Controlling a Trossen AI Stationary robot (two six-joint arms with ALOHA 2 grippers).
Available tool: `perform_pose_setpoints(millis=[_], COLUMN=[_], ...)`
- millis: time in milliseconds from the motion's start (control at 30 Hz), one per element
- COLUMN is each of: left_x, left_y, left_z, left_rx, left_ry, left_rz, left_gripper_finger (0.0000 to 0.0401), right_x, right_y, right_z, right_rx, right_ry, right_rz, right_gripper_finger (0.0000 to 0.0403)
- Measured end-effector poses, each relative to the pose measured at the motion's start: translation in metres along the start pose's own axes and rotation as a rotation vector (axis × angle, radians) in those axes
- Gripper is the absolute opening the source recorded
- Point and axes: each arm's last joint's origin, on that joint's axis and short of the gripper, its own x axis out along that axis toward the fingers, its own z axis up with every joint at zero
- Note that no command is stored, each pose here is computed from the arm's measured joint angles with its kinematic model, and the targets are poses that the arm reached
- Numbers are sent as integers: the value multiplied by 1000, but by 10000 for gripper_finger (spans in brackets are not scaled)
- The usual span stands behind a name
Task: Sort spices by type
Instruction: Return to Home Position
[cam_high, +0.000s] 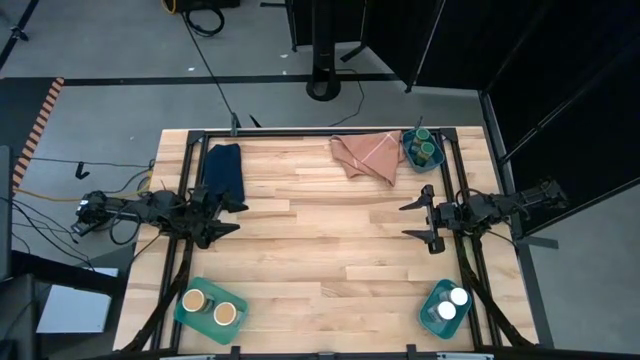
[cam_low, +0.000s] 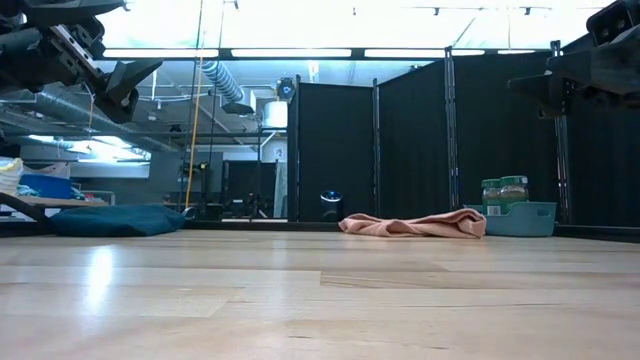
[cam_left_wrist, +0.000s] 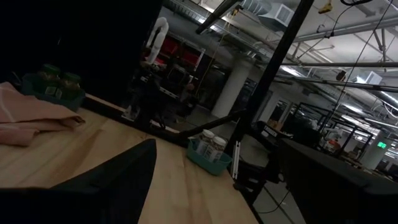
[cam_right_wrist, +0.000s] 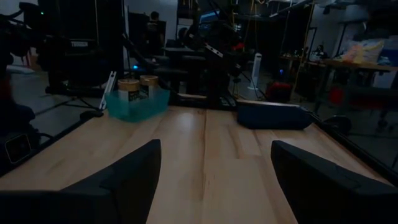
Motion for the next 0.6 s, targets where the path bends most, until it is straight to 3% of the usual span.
perform_pose_setpoints(millis=[600], left_x=[0], left_y=[0], left_z=[0], left_rx=[0], left_ry=[0], left_rz=[0], left_gripper_finger=[339], right_x=[0], right_y=[0], right_z=[0], right_rx=[0], right_ry=[0], right_rz=[0], right_gripper_finger=[309])
